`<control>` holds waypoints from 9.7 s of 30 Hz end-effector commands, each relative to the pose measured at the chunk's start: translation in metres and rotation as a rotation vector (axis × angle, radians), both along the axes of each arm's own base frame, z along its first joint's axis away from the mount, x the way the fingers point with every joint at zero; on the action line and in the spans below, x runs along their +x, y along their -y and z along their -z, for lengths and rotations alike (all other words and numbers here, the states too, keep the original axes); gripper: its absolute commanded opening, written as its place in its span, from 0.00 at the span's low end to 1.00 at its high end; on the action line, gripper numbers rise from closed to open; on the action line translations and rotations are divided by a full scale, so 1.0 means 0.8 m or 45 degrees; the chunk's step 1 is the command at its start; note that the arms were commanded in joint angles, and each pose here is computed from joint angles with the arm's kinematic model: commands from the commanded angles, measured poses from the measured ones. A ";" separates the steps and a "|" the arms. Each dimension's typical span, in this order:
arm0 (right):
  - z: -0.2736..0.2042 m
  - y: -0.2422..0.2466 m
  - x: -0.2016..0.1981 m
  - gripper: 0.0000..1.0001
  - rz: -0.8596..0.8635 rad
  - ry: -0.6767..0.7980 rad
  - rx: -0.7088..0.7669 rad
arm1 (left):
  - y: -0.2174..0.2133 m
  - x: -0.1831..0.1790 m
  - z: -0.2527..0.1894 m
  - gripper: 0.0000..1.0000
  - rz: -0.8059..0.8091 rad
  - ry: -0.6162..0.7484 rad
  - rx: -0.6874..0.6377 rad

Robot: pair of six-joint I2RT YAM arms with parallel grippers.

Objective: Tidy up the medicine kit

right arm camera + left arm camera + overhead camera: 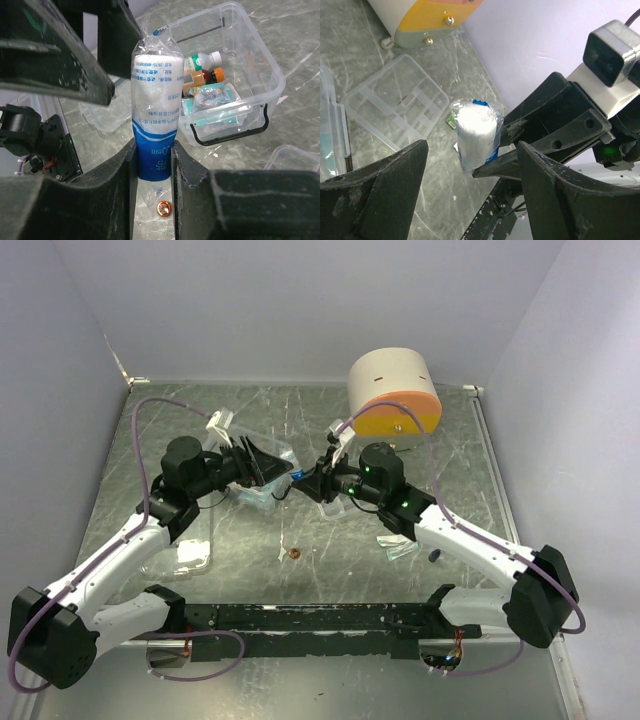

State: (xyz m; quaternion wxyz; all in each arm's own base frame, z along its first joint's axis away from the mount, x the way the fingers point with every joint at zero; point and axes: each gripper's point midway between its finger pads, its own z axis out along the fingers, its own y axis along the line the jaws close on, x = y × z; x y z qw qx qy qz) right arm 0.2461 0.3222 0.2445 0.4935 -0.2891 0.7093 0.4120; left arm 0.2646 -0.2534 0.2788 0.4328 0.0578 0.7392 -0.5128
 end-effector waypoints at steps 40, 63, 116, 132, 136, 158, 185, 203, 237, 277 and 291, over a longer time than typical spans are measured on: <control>-0.006 0.030 0.017 0.59 0.211 0.007 0.024 | -0.109 0.087 0.026 0.35 -0.830 -0.200 0.115; 0.008 0.051 0.005 0.59 0.277 -0.043 0.044 | -0.148 0.206 0.143 0.36 -1.132 -0.483 0.387; 0.025 0.035 0.014 0.59 0.265 -0.118 0.037 | -0.197 0.239 0.170 0.51 -1.284 -0.268 0.743; 0.037 0.033 0.013 0.59 0.260 -0.160 0.022 | -0.194 0.266 0.234 0.27 -1.227 -0.258 0.923; 0.038 0.032 0.012 0.59 0.256 -0.166 0.021 | -0.189 0.264 0.247 0.27 -1.194 -0.276 0.919; 0.037 0.032 0.012 0.59 0.260 -0.170 0.029 | -0.181 0.275 0.270 0.23 -1.120 -0.300 0.996; 0.060 0.084 0.048 0.58 0.691 -0.299 -0.043 | -0.187 0.238 0.070 0.44 -1.156 -0.081 0.727; 0.123 0.153 0.054 0.58 1.028 -0.396 -0.379 | -0.178 0.061 -0.034 0.93 -0.770 0.266 0.548; 0.245 0.320 0.048 0.97 1.222 -0.878 -0.506 | -0.123 0.027 -0.065 0.91 -0.454 0.509 0.352; 0.289 0.313 0.030 0.78 1.115 -0.999 -0.621 | -0.119 0.026 -0.062 0.91 -0.426 0.518 0.354; 0.300 0.331 0.027 0.84 1.241 -1.063 -0.812 | -0.119 0.025 -0.061 0.91 -0.424 0.518 0.358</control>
